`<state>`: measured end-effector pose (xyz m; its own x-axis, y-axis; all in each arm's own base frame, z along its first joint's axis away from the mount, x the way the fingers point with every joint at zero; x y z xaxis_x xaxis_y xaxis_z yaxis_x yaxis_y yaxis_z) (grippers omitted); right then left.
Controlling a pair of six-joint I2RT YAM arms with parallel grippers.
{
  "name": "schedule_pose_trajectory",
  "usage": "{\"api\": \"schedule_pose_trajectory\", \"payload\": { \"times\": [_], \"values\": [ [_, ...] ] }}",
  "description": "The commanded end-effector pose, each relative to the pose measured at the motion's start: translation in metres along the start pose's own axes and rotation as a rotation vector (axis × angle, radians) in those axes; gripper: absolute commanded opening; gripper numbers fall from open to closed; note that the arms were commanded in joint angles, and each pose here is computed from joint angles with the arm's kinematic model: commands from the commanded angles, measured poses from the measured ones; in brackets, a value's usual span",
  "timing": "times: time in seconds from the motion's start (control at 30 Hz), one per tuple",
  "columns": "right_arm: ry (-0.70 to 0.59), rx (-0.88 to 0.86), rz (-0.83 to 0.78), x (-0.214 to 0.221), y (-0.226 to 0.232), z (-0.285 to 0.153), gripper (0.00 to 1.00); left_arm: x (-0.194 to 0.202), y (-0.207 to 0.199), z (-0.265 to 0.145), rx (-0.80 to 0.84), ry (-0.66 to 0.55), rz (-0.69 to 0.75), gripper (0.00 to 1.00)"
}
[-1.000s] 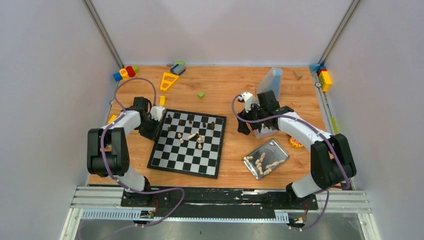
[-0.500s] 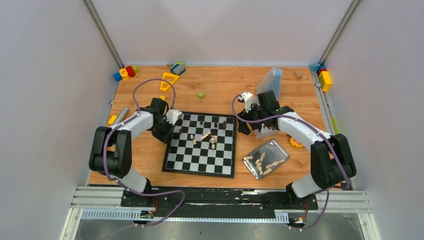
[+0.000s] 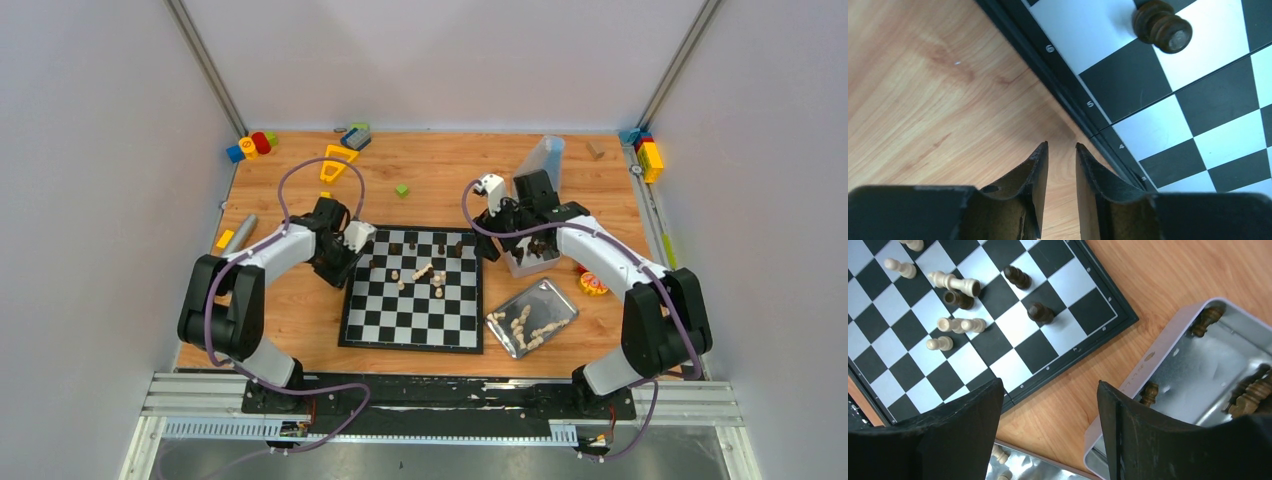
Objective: Set up the chess pieces on the board
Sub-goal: Move the chessboard to the center of the board, then pick up the chess piece from the chessboard.
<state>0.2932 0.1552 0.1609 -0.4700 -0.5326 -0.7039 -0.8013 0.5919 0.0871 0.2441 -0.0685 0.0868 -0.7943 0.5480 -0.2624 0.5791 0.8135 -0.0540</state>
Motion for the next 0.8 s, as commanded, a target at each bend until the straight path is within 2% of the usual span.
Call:
{"api": "schedule_pose_trajectory", "payload": {
  "times": [0.0,0.07,0.17,0.23,0.5,0.77],
  "values": [
    [-0.059,-0.048,-0.079,-0.033,0.009,-0.008,0.69,-0.012,0.008,-0.028,-0.128,-0.098,-0.005,0.37],
    [-0.062,-0.069,-0.111,-0.042,0.017,-0.006,0.67,-0.013,0.011,-0.039,-0.174,-0.129,-0.008,0.43],
    [-0.054,-0.099,-0.156,-0.056,0.032,0.002,0.63,-0.015,0.016,-0.058,-0.236,-0.182,-0.027,0.58],
    [-0.035,-0.119,-0.185,-0.063,0.043,0.012,0.58,-0.016,0.018,-0.070,-0.261,-0.216,-0.051,0.63],
    [0.096,-0.139,-0.261,-0.063,0.081,0.060,0.52,-0.024,0.020,-0.102,-0.283,-0.321,-0.101,0.68],
    [0.184,-0.137,-0.259,-0.053,0.089,0.087,0.49,-0.022,0.019,-0.106,-0.294,-0.339,-0.104,0.69]
  ]
}}
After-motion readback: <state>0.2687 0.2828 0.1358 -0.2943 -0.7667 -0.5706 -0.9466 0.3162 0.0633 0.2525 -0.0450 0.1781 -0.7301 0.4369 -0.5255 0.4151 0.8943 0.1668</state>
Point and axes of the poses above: each gripper's point midway between its finger pads, its own z axis out along the fingers, its own y axis along the line the jaws close on, x = y × z, the point moved 7 cm from there along -z, back along the fingers, and after that the axes turned 3 degrees about -z, right-handed, at the moved point
